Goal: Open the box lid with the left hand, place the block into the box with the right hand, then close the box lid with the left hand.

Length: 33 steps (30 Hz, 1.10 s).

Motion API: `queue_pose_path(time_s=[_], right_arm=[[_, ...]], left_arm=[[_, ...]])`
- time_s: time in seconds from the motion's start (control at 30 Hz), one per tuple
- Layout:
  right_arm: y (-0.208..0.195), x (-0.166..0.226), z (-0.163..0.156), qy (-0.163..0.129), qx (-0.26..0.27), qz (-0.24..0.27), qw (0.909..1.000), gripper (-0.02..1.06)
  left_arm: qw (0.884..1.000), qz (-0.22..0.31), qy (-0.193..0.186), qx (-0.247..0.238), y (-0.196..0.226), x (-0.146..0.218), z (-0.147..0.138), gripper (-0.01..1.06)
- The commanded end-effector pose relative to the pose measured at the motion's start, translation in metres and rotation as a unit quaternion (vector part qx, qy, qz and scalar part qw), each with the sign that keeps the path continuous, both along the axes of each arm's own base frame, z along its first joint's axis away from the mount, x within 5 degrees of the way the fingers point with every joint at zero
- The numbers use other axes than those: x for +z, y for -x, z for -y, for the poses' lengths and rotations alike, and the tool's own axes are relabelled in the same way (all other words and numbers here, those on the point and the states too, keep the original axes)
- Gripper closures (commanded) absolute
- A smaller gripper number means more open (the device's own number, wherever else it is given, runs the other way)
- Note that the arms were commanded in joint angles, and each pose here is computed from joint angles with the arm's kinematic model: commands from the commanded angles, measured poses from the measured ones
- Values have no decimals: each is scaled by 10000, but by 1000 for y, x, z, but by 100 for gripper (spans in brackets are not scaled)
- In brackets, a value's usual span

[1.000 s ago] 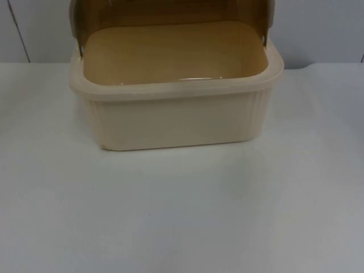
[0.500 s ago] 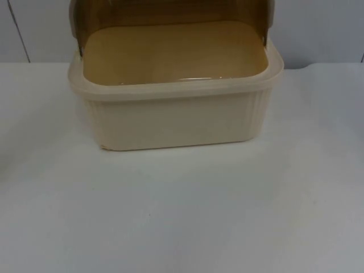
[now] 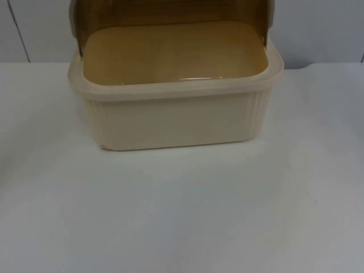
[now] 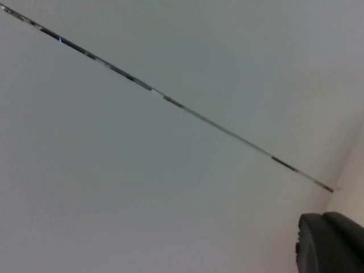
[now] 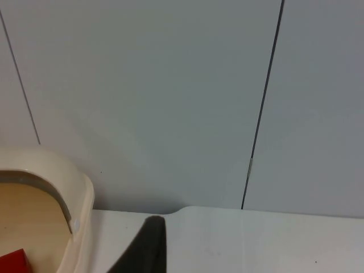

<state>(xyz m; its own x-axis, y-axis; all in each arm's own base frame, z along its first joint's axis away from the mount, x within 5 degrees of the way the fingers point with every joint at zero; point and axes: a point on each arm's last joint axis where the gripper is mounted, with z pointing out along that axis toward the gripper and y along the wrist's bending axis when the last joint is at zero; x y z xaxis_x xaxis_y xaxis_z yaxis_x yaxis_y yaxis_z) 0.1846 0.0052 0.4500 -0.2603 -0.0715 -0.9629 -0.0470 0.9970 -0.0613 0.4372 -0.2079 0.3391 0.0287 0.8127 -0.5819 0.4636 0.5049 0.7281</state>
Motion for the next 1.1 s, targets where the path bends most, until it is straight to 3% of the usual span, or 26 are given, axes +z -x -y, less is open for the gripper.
queue_pose_path(time_s=[0.0,0.2,0.23,0.3,0.43,0.73,1.07], right_arm=[[2,3,1,72,-28,83,9999,-1],[2,3,1,72,-28,74,9999,-1],[2,3,1,72,-28,74,9999,-1],[2,3,1,72,-28,74,9999,-1],[2,3,1,72,-28,74,9999,-1],[0,1,1,73,-27,26,10000,-1],[0,1,1,73,-27,26,10000,-1]], left_arm=[[9995,102,295,-63,1,7,4,105],[9948,-414,907,220,-5,-5,-3,105],[9913,-722,1063,267,-9,-15,-6,105],[9900,-1169,785,110,-13,-31,-14,105],[9840,-1607,718,-269,-13,-40,-20,105],[9845,-1578,691,-341,-14,-39,-23,105],[9792,-1847,80,-838,2,-52,0,105]])
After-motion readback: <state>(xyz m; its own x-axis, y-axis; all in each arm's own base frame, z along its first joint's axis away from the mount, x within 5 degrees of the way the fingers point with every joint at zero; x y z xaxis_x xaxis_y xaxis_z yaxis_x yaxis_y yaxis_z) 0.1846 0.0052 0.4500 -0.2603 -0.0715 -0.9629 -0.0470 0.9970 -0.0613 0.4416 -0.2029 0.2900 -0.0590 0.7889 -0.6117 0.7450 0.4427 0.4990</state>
